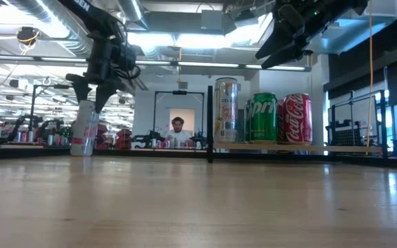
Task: Place canned beverage on shelf
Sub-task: Put the top white-pink soda can on the shelf
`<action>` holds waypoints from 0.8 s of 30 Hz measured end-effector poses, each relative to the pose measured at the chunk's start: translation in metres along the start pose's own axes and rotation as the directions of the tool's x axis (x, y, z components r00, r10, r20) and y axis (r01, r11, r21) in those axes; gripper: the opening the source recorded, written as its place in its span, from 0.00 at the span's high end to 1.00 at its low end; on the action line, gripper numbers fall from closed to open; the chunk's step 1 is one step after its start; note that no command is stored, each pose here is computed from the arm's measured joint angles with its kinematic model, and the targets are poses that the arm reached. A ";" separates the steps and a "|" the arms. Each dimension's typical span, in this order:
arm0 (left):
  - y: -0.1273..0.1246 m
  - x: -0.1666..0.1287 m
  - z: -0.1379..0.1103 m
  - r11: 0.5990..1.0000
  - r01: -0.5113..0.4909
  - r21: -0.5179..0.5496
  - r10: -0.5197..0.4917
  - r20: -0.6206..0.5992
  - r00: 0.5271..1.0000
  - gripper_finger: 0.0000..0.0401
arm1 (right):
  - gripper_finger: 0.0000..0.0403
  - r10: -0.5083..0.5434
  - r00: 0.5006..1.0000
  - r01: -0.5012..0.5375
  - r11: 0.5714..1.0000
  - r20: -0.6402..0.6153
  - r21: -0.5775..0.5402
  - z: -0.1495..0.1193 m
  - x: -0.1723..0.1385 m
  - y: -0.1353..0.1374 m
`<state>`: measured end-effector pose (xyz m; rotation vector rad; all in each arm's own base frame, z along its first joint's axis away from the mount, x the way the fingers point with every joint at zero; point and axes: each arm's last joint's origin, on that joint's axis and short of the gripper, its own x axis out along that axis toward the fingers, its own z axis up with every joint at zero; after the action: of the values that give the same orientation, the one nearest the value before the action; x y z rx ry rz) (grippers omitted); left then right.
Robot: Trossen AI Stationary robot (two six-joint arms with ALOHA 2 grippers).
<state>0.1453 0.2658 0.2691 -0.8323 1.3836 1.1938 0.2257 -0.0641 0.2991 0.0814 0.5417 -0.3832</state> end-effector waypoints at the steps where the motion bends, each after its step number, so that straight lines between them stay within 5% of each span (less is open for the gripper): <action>1: -0.001 0.000 0.000 1.000 0.014 0.002 -0.014 -0.002 1.000 0.32 | 0.15 0.000 1.000 0.000 1.000 0.000 0.000 0.000 0.000 0.000; 7: -0.012 -0.003 -0.003 0.998 0.024 0.054 -0.025 0.006 1.000 0.45 | 0.15 0.018 1.000 -0.018 1.000 0.014 0.009 0.001 0.000 0.001; 12: -0.037 -0.015 -0.013 0.988 0.063 0.140 -0.067 0.027 0.997 0.45 | 0.15 0.035 0.999 -0.035 0.999 0.023 0.019 0.002 0.000 0.001; 24: -0.094 -0.095 -0.076 0.928 0.196 0.316 -0.245 0.123 0.962 0.45 | 0.15 0.140 0.990 -0.140 0.989 0.010 0.056 0.001 0.000 0.004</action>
<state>0.2305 0.1572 0.3357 -0.6411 1.2622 0.8303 0.2277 -0.0602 0.3002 0.1722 0.5164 -0.2614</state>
